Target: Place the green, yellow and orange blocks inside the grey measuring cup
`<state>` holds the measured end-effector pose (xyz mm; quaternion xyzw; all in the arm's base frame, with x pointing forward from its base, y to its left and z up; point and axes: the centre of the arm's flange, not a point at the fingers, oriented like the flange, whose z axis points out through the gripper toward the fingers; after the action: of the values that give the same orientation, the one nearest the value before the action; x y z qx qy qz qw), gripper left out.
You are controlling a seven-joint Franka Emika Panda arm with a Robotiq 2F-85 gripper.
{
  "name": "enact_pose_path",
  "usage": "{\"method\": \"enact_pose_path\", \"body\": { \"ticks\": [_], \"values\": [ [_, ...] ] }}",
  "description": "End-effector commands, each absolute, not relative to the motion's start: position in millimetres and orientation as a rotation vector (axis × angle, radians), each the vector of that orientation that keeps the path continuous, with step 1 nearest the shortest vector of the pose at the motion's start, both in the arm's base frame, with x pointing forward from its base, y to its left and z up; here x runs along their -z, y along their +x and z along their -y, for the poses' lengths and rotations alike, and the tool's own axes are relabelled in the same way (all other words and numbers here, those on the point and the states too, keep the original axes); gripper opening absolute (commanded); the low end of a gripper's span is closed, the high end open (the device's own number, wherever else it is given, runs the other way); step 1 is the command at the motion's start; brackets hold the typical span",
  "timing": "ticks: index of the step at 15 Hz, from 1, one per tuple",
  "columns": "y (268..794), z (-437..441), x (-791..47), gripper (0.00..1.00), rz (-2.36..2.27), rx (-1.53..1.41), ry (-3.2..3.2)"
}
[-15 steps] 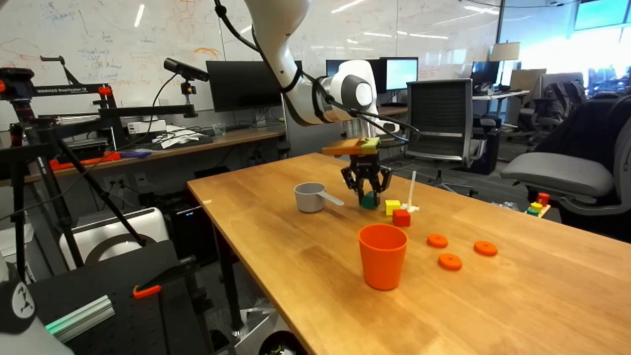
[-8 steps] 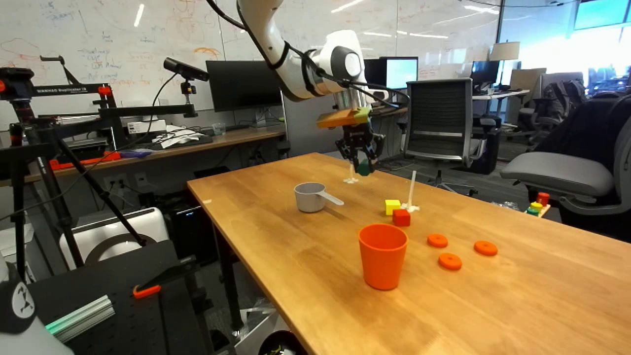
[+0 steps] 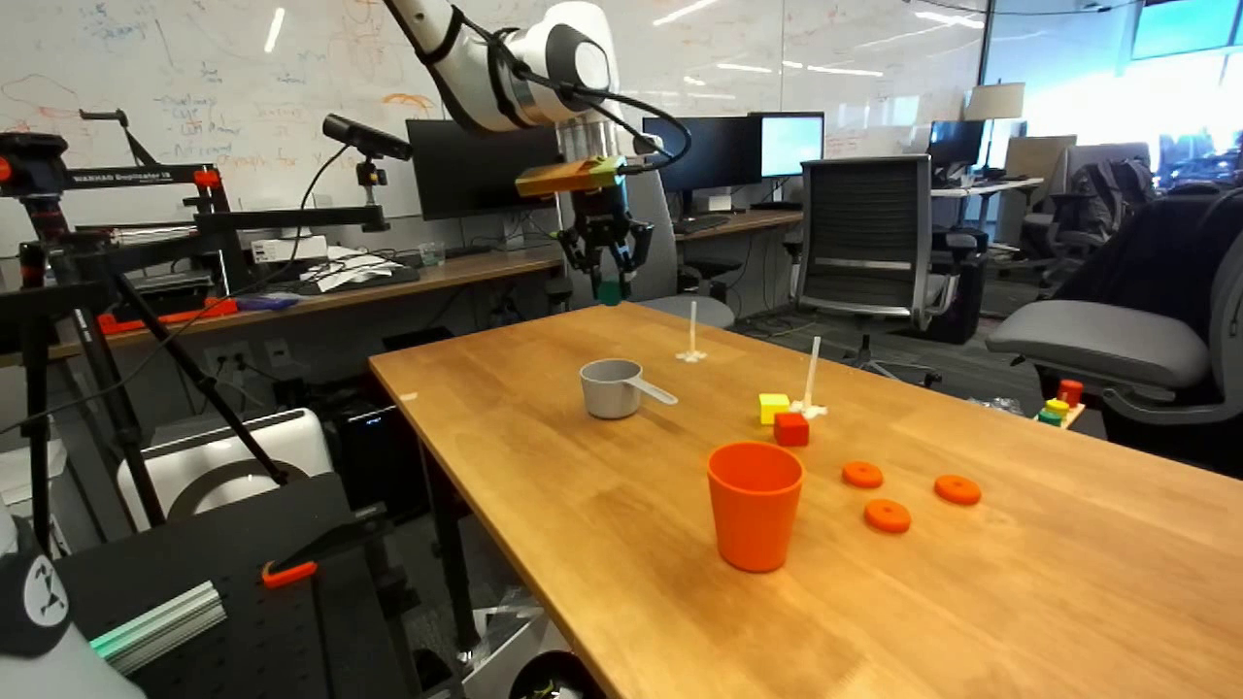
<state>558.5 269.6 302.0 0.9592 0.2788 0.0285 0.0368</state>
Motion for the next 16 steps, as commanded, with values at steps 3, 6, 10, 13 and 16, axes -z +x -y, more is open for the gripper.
{"method": "enact_pose_path", "body": {
  "ticks": [3,6,10,13,16],
  "values": [
    [494.5,-228.3,-299.4,0.18,-0.856,-0.060,2.915],
    [499.4,-209.6,-284.4,0.18,-0.863,-0.108,2.880],
    [520.6,-197.9,-255.8,0.18,-0.914,-0.186,2.819],
    [526.5,-202.1,-236.5,0.18,-0.941,-0.194,2.824],
    [526.7,-210.2,-227.2,0.18,-0.963,-0.197,2.826]
  ]
}}
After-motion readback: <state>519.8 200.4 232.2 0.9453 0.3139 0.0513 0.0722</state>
